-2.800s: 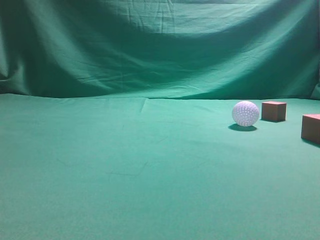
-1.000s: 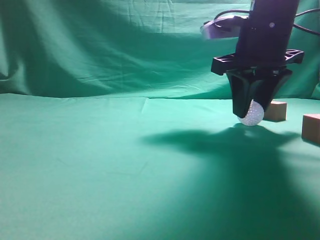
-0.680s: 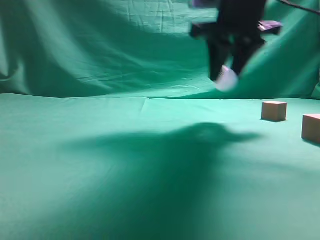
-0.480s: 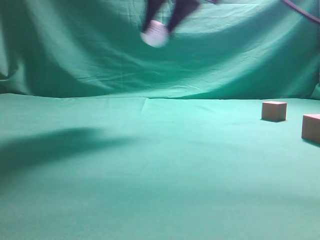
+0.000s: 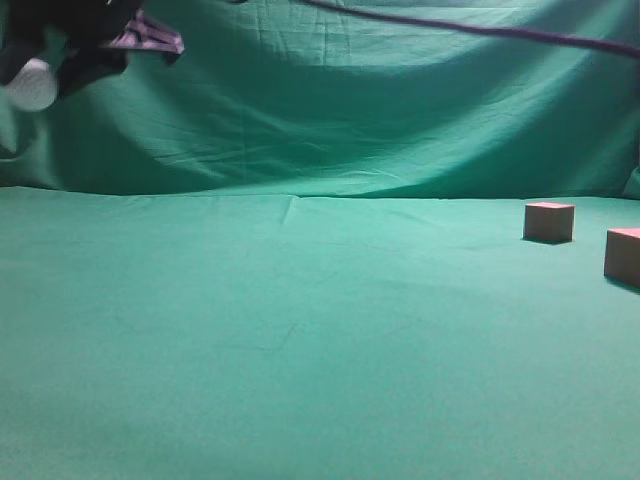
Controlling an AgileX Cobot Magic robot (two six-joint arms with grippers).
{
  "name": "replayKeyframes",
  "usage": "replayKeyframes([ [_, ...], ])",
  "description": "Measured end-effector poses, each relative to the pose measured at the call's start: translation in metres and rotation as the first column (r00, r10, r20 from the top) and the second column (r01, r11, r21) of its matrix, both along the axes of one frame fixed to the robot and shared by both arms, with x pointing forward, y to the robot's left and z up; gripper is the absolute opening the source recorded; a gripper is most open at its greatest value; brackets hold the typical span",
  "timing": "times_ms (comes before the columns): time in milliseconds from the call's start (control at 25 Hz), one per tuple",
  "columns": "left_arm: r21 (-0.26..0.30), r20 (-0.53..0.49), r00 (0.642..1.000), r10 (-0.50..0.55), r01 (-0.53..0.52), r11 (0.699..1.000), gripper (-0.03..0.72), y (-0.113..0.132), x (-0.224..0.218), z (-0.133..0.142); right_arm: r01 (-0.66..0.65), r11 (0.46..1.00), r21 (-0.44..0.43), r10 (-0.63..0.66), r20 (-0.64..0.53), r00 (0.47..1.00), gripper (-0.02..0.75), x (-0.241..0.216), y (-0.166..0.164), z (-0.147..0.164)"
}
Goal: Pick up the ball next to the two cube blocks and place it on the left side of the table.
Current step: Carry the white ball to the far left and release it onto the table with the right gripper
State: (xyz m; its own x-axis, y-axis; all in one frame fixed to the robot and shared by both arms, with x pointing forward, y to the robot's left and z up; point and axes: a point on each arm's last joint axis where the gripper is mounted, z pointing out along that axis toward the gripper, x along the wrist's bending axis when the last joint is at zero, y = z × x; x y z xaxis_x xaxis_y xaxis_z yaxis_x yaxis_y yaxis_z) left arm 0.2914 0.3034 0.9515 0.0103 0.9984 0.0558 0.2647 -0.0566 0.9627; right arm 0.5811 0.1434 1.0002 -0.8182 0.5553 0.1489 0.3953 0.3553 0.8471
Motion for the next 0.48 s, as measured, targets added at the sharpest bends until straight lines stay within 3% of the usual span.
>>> replayKeyframes([
  [240,0.0,0.0,1.0,0.0,0.0,1.0,0.0,0.0,0.0,0.0,0.014,0.999,0.047,-0.018,0.084,0.996,0.32,0.009,0.03,-0.056],
  [480,0.0,0.0,1.0,0.0,0.0,1.0,0.0,0.0,0.0,0.0,-0.046,0.998,-0.03,0.051,0.172,0.984,0.32,0.003,0.04,-0.091],
])
